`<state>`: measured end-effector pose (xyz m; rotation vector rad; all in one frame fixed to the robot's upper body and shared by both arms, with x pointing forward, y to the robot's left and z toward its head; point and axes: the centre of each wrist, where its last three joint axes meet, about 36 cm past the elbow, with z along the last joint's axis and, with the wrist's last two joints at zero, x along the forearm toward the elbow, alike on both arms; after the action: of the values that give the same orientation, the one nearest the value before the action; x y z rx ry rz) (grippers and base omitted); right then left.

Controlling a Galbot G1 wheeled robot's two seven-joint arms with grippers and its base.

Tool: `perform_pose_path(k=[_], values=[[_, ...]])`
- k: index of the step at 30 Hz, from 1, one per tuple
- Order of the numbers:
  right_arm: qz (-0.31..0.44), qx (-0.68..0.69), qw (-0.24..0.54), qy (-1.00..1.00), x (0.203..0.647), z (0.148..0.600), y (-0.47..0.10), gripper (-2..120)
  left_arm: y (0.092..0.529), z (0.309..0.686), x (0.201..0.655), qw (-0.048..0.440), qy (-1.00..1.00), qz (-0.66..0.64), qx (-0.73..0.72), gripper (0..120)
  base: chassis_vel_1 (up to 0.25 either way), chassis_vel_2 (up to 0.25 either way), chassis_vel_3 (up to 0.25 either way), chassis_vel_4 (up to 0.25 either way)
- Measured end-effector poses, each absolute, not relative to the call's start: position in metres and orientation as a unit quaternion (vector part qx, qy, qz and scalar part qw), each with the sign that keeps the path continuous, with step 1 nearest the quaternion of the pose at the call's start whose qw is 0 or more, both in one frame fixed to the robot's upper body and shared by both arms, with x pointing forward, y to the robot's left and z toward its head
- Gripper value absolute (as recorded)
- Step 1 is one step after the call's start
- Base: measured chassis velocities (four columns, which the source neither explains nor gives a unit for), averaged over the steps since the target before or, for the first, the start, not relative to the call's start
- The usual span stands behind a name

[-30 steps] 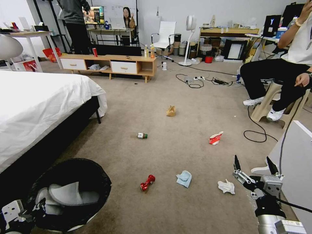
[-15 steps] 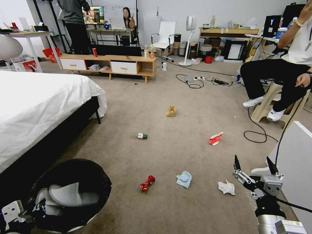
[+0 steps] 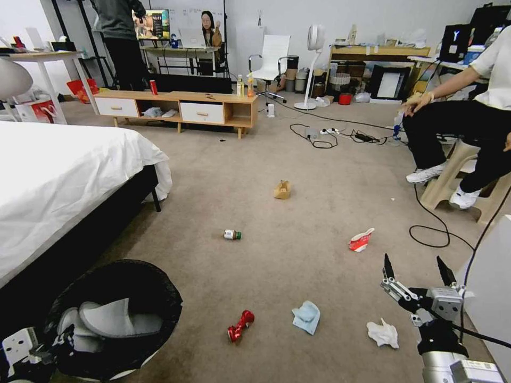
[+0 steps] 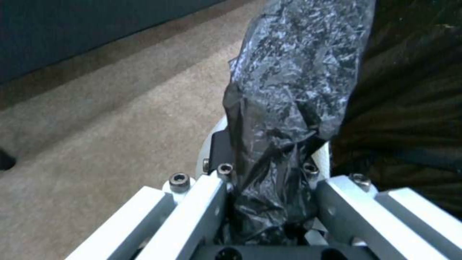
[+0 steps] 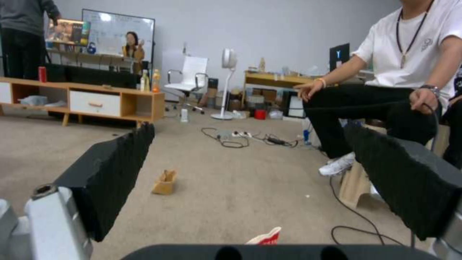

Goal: Pick up the trash bin and place the garbage on the floor into it.

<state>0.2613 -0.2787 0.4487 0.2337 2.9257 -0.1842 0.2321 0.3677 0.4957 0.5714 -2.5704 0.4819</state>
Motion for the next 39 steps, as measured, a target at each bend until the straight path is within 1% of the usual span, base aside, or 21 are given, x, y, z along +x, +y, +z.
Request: perform_pose_path(k=[6, 39], values=[[-0.062, 0.079, 0.1, 0.99, 0.2614, 0.4488, -0.2787, 100, 0.3677, 0.4959, 0.2321, 0.23, -0.935, 0.175, 0.207, 7, -0.103, 0.113, 0.121, -0.093], [-0.062, 0.079, 0.1, 0.99, 0.2613, 0.4487, -0.2787, 100, 0.3685, 0.491, 0.2353, 0.232, -0.933, 0.181, 0.207, 7, -0.004, 0.001, 0.001, -0.002]])
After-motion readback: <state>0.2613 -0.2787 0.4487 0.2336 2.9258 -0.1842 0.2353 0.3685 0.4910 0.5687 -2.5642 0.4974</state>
